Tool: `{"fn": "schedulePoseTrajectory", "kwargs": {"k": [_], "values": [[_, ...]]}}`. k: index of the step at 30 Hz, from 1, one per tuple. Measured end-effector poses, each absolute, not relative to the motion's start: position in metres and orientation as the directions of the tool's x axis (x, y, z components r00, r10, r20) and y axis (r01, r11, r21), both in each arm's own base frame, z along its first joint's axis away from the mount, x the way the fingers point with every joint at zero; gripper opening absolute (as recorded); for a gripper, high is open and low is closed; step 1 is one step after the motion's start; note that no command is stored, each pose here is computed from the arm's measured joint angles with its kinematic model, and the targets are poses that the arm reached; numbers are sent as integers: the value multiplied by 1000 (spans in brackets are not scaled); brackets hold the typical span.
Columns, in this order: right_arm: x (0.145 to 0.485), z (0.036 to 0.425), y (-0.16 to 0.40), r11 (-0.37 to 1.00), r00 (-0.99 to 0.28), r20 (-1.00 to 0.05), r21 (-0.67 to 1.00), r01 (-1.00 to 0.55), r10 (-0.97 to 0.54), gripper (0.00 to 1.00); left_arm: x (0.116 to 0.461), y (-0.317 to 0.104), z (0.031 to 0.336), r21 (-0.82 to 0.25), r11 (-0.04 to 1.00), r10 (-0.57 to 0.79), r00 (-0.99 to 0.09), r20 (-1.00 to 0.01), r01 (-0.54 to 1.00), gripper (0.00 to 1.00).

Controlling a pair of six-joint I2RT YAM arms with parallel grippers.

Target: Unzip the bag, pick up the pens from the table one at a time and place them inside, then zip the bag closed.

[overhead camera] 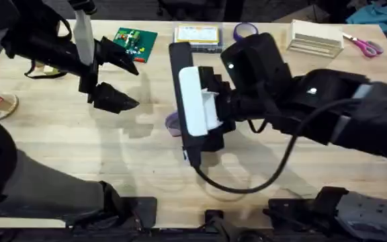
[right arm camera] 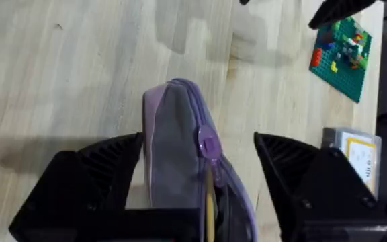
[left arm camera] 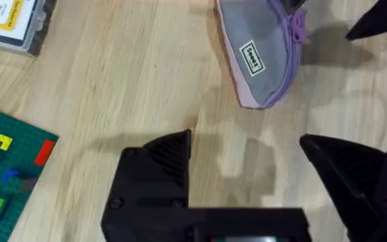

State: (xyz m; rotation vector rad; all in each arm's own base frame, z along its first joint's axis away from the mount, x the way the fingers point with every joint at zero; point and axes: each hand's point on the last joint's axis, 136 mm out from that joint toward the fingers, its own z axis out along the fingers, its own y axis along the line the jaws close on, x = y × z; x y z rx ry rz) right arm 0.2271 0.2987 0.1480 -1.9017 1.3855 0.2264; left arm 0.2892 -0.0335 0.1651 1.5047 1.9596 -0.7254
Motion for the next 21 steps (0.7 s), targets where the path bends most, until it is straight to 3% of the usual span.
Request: {"fn": "schedulePoseTrajectory", "kwargs": {"k": [19, 21], "values": [[253, 143, 295, -10, 294, -588, -437, -899, -754, 989, 289, -34, 165, -81, 224, 669, -214, -712, 971, 993], [248, 144, 299, -15, 290, -614, -412, -911, -734, 825, 289, -34, 165, -82, 224, 669, -214, -712, 971, 993]]}}
